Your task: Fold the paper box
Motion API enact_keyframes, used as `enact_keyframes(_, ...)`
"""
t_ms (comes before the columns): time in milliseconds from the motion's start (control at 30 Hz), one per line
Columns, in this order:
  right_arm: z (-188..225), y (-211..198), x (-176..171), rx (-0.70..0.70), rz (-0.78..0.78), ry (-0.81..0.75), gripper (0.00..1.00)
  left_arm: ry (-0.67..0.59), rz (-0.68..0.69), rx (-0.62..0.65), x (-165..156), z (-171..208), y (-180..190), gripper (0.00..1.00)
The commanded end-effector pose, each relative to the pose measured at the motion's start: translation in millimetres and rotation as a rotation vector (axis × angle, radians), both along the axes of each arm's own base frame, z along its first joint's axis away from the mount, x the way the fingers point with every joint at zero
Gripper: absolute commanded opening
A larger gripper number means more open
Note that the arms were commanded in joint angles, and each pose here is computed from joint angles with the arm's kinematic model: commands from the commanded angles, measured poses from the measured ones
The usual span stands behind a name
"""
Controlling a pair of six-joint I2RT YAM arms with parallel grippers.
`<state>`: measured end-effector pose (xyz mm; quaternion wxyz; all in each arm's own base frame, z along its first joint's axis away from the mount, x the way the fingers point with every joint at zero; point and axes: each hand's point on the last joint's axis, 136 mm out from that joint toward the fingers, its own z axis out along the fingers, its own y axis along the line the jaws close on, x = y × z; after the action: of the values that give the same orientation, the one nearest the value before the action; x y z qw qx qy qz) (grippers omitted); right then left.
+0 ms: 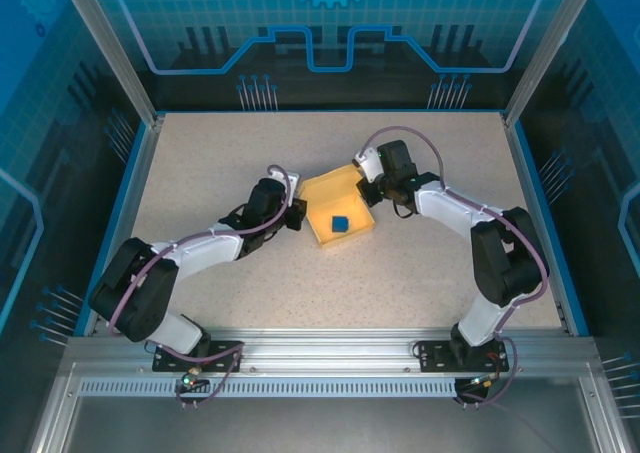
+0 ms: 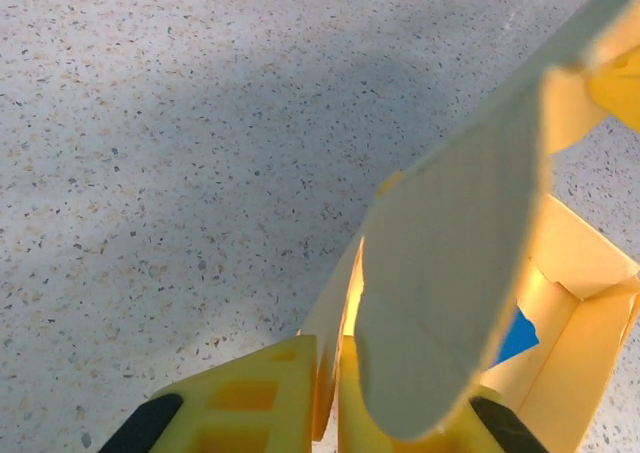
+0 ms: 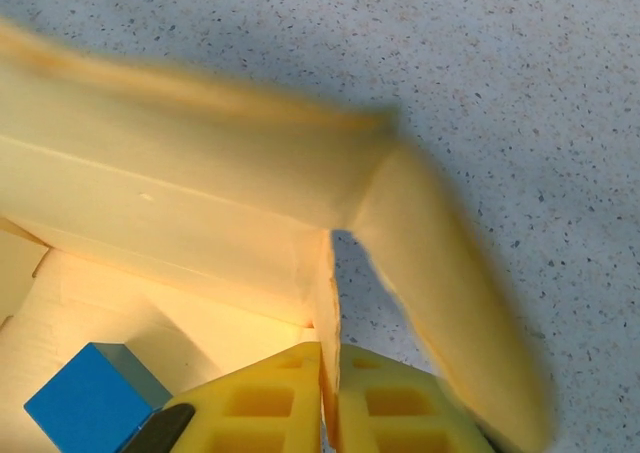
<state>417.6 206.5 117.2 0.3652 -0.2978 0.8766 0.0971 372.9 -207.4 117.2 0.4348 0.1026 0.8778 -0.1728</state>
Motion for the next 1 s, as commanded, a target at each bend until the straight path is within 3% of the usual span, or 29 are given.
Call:
enact_keyframes(0,7.6,5.7,-6.0,0.014,-0.031,-0.008,0.07,-0.021,0.053,0.013,9.7,7.4,1.2,0.11)
enact_keyframes(133,12.3,6.5,-9.6,0.025,-0.091,-0.013,0.0,-0.025,0.114,0.02,15.3,9.4,6.5,0.07)
enact_keyframes(667,13.1,7.8,-9.8,0.07,-0.374,-0.027,0.0,-0.03,0.35,0.03,39.9,13.0,24.4,0.0)
enact_keyframes(967,8.6,18.7,1.1,0.09,-0.439,-0.065,0.0,-0.049,0.415,0.029,47.9,7.4,23.7,0.0)
